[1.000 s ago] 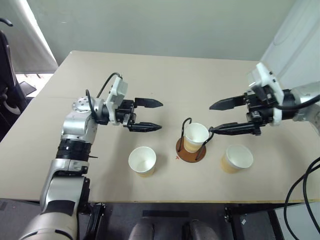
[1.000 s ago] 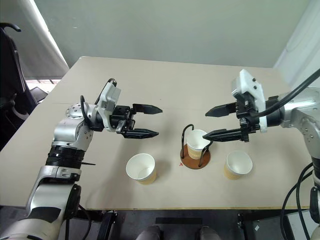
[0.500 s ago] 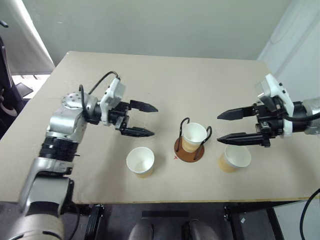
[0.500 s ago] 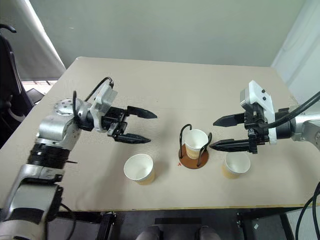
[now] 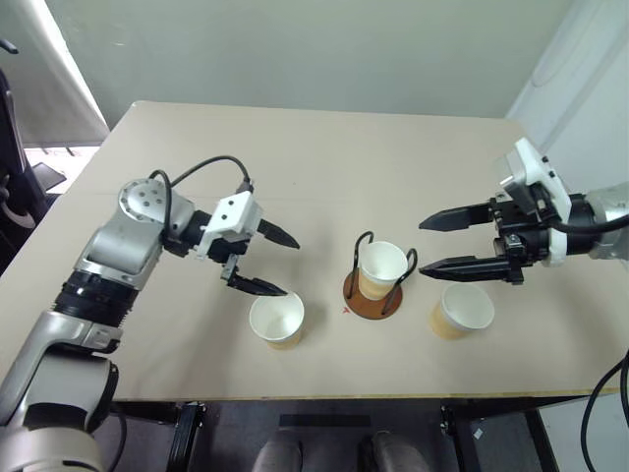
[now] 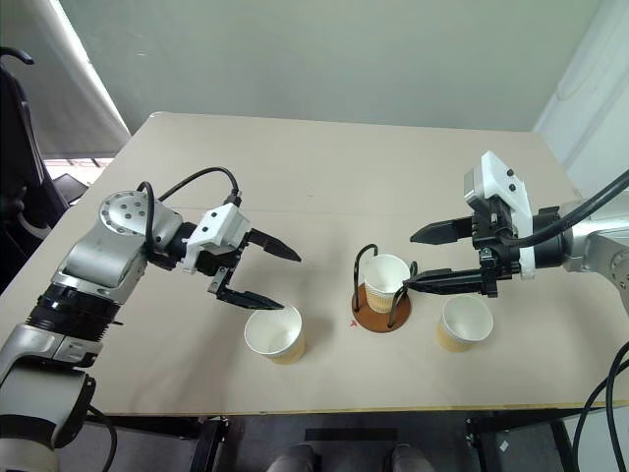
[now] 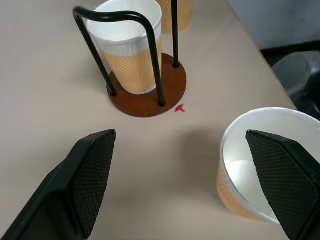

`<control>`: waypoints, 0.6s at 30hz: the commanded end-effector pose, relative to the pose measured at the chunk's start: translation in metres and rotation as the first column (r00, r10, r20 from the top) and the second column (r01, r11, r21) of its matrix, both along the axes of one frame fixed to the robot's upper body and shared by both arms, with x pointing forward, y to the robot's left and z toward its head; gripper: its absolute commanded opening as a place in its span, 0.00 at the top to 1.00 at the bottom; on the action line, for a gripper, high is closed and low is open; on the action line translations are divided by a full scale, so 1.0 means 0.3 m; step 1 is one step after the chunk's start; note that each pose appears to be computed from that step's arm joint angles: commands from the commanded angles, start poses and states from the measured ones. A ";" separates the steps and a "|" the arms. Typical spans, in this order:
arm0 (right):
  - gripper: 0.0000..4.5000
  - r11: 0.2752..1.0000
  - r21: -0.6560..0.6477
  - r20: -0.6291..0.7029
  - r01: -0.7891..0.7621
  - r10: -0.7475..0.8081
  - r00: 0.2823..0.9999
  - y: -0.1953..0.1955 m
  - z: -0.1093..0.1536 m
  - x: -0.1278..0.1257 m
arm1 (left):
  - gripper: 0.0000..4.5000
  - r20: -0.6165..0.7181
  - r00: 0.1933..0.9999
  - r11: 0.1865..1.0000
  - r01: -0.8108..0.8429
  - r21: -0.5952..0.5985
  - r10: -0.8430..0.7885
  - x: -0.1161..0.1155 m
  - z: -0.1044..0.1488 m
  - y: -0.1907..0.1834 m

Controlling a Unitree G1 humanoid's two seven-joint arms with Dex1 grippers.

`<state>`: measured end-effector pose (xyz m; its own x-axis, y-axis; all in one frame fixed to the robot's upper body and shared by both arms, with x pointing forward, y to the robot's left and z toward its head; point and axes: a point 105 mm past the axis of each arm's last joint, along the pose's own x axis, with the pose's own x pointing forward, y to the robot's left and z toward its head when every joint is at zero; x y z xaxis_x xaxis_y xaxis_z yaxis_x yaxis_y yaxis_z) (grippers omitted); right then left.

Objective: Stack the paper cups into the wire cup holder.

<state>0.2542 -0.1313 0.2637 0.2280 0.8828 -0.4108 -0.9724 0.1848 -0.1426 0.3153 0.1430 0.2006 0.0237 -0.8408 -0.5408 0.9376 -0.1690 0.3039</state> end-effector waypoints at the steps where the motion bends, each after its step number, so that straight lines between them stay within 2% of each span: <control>1: 0.17 0.999 0.014 0.023 -0.049 0.049 0.999 0.015 0.034 -0.037 | 0.00 0.048 0.997 0.999 0.054 0.007 -0.054 -0.021 0.024 -0.020; 14: 0.17 0.997 0.046 0.052 -0.070 0.067 0.996 0.034 0.066 -0.029 | 0.00 0.067 0.988 0.989 0.134 0.065 -0.139 -0.052 -0.012 -0.026; 17: 0.17 0.996 0.046 0.054 -0.072 0.069 0.996 0.037 0.067 -0.026 | 0.12 0.077 0.983 0.983 0.156 0.093 -0.164 -0.063 -0.036 -0.022; 18: 0.17 0.996 0.045 0.054 -0.072 0.070 0.996 0.037 0.067 -0.025 | 0.19 0.078 0.983 0.982 0.159 0.098 -0.167 -0.064 -0.041 -0.021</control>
<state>0.2478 -0.1207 0.2755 0.1742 0.9130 -0.3689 -0.9811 0.1288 -0.1443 0.3031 0.1369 0.1850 -0.0282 -0.8031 -0.5951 0.8955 -0.2849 0.3420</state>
